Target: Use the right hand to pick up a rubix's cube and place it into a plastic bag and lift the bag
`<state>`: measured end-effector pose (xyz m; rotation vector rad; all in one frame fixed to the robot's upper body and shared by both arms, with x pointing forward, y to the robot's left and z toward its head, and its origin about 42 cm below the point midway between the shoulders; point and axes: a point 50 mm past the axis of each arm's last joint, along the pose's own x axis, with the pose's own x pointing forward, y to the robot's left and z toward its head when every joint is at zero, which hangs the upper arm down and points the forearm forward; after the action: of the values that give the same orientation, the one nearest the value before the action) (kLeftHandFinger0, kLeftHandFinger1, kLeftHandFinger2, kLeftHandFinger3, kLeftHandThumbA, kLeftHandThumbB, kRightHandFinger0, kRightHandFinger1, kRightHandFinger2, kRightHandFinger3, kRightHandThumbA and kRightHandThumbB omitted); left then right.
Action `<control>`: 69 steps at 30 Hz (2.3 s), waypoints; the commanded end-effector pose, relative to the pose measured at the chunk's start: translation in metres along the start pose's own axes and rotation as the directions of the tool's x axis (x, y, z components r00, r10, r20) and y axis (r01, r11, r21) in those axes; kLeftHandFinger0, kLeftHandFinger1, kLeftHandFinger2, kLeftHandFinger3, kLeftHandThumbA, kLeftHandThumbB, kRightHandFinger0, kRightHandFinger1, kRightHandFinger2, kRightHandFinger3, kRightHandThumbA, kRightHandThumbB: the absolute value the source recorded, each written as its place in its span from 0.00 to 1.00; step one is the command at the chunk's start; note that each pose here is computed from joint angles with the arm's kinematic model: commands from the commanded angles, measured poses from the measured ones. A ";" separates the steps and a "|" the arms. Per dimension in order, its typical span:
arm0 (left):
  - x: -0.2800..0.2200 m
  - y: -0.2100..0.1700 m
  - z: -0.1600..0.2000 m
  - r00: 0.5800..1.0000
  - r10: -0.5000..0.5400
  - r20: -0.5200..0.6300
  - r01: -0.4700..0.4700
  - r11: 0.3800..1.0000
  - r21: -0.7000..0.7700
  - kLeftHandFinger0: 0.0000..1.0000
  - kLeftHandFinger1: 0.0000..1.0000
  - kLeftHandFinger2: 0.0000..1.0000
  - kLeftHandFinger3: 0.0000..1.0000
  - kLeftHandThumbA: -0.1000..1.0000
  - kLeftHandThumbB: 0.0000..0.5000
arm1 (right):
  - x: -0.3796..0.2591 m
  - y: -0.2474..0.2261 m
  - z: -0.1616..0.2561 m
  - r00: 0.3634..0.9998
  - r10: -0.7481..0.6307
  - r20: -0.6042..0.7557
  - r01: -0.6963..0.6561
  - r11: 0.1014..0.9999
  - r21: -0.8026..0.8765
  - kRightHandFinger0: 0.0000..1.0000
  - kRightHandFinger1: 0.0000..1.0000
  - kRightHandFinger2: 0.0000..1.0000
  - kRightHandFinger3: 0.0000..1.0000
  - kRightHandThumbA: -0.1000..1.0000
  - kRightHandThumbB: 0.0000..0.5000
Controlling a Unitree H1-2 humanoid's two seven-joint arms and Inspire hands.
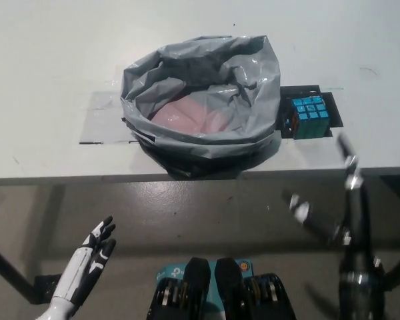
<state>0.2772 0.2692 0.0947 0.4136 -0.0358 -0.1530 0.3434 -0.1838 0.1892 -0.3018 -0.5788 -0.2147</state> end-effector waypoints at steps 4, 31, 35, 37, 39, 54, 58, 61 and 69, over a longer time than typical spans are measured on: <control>0.007 0.008 0.018 0.994 -0.017 0.109 0.012 0.999 0.046 1.00 1.00 1.00 1.00 1.00 0.39 | 0.072 -0.004 0.015 0.996 -0.077 0.039 0.079 0.994 -0.069 1.00 1.00 1.00 1.00 0.93 0.77; 0.016 0.012 0.027 0.986 -0.038 0.162 0.033 0.999 0.028 1.00 1.00 1.00 1.00 1.00 0.46 | 0.167 0.026 -0.031 0.978 -0.051 -0.202 0.042 0.998 -0.049 1.00 1.00 1.00 1.00 0.98 0.95; 0.016 0.012 0.028 0.986 -0.036 0.164 0.029 0.999 0.039 1.00 1.00 1.00 1.00 1.00 0.43 | 0.165 0.031 -0.038 0.974 -0.040 -0.223 0.031 0.998 -0.046 1.00 1.00 1.00 1.00 0.97 0.95; 0.016 0.012 0.028 0.986 -0.038 0.161 0.032 0.999 0.039 1.00 1.00 1.00 1.00 1.00 0.43 | 0.163 0.033 -0.041 0.973 -0.035 -0.228 0.025 0.999 -0.047 1.00 1.00 1.00 1.00 0.97 0.97; 0.016 0.012 0.028 0.987 -0.034 0.159 0.029 0.999 0.030 1.00 1.00 1.00 1.00 1.00 0.43 | 0.161 0.035 -0.045 0.969 -0.027 -0.245 0.017 0.999 -0.043 1.00 1.00 1.00 1.00 0.98 0.96; 0.015 0.011 0.026 0.988 -0.030 0.151 0.027 0.999 0.024 1.00 1.00 1.00 1.00 1.00 0.43 | 0.148 0.041 -0.073 0.933 -0.005 -0.361 -0.026 0.996 -0.080 1.00 1.00 1.00 1.00 1.00 0.94; 0.015 0.012 0.027 0.987 -0.032 0.155 0.029 0.999 0.025 1.00 1.00 1.00 1.00 1.00 0.41 | 0.147 0.042 -0.081 0.922 -0.010 -0.386 -0.019 0.997 -0.071 1.00 1.00 1.00 1.00 0.98 0.92; 0.015 0.011 0.027 0.988 -0.035 0.154 0.032 0.999 0.021 1.00 1.00 1.00 1.00 1.00 0.40 | 0.147 0.043 -0.086 0.915 -0.014 -0.404 -0.018 0.997 -0.076 1.00 1.00 1.00 1.00 0.97 0.94; 0.014 0.010 0.025 0.989 -0.029 0.142 0.026 0.999 0.022 1.00 1.00 1.00 1.00 1.00 0.40 | 0.149 0.044 -0.094 0.901 0.005 -0.434 -0.032 0.998 -0.055 1.00 1.00 1.00 1.00 0.97 0.93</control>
<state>0.2881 0.2633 0.1104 0.4145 -0.1161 -0.2147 0.5072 -0.1922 0.1567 -0.3433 -0.0360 -0.2617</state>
